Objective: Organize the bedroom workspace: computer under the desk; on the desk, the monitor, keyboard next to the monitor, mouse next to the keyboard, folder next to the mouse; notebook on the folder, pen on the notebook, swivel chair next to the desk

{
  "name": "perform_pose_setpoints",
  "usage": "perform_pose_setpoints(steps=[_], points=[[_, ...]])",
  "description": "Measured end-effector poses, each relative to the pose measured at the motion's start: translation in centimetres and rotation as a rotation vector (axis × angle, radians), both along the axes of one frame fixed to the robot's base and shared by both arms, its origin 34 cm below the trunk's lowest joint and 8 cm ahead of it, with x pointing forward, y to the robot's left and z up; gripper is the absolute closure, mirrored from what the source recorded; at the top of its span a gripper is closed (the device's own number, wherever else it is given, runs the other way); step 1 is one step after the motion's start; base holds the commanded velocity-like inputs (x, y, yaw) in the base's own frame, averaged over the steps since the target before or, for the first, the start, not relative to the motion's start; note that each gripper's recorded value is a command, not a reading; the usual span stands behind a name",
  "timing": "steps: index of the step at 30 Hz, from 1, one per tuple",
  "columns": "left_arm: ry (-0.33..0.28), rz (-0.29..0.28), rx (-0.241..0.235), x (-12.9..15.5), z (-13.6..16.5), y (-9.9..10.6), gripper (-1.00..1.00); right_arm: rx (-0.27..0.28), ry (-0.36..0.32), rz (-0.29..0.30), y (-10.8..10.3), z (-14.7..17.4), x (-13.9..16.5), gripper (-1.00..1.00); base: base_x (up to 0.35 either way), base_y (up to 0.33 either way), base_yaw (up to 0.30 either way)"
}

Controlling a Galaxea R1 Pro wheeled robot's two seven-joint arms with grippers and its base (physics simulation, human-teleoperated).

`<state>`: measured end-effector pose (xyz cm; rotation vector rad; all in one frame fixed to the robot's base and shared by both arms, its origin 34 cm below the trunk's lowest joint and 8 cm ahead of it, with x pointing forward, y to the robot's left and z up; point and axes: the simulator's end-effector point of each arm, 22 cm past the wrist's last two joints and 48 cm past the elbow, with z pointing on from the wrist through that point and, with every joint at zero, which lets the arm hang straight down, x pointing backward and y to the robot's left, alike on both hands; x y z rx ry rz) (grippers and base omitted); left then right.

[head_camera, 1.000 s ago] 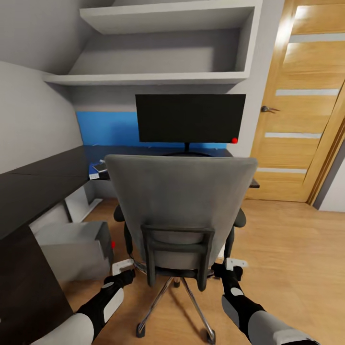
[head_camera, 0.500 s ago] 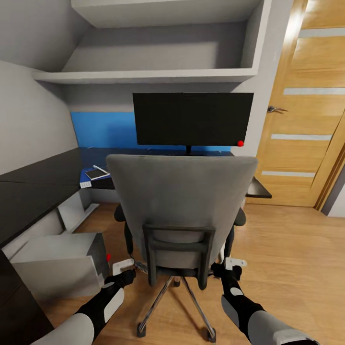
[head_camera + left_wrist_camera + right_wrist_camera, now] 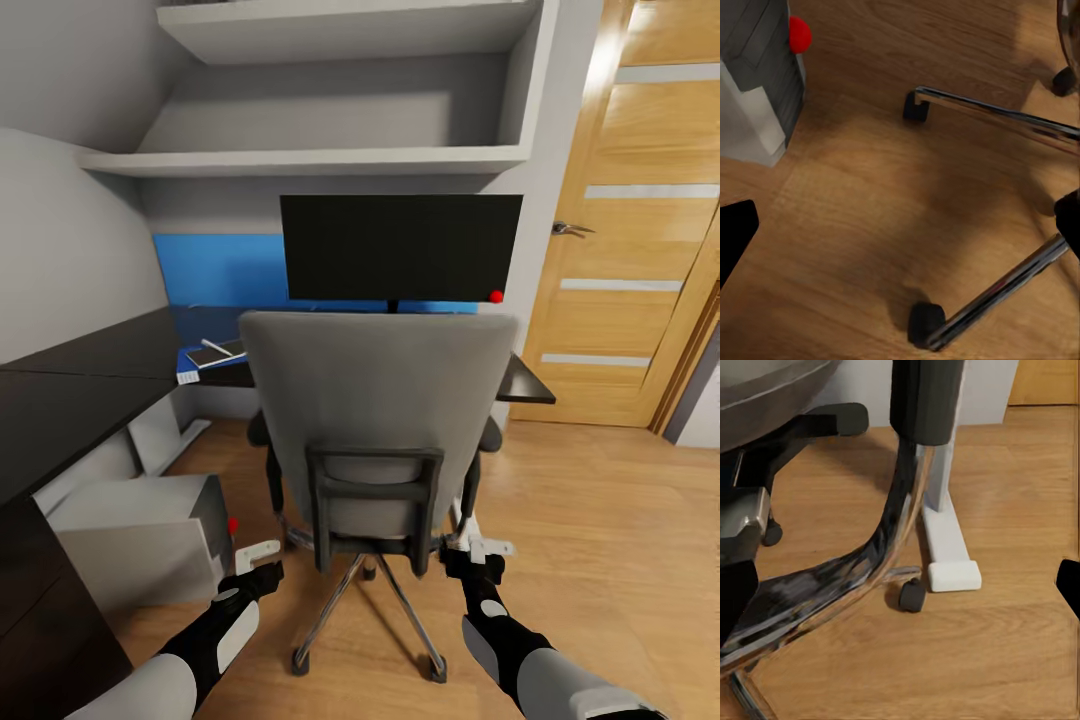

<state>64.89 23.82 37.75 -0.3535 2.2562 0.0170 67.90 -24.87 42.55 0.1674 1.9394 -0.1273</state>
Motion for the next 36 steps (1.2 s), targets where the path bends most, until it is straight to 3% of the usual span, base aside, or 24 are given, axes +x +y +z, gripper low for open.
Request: perform_pose_setpoints(steps=[16,30,36], points=[[0.0,0.0,0.0,0.0,0.0,0.0,-1.0,0.0,0.001,0.0,0.0,0.0,0.0,-1.0,-0.334,0.0,0.0],[0.0,0.0,0.0,0.8,3.1,0.0,-1.0,0.009,0.003,-0.018,-0.3,3.1,0.8,-1.0,-0.337,0.0,0.0],[0.006,0.004,0.001,1.0,4.4,0.2,-1.0,0.008,0.003,-0.021,-0.5,4.4,1.1,-1.0,-0.065,0.0,0.0]])
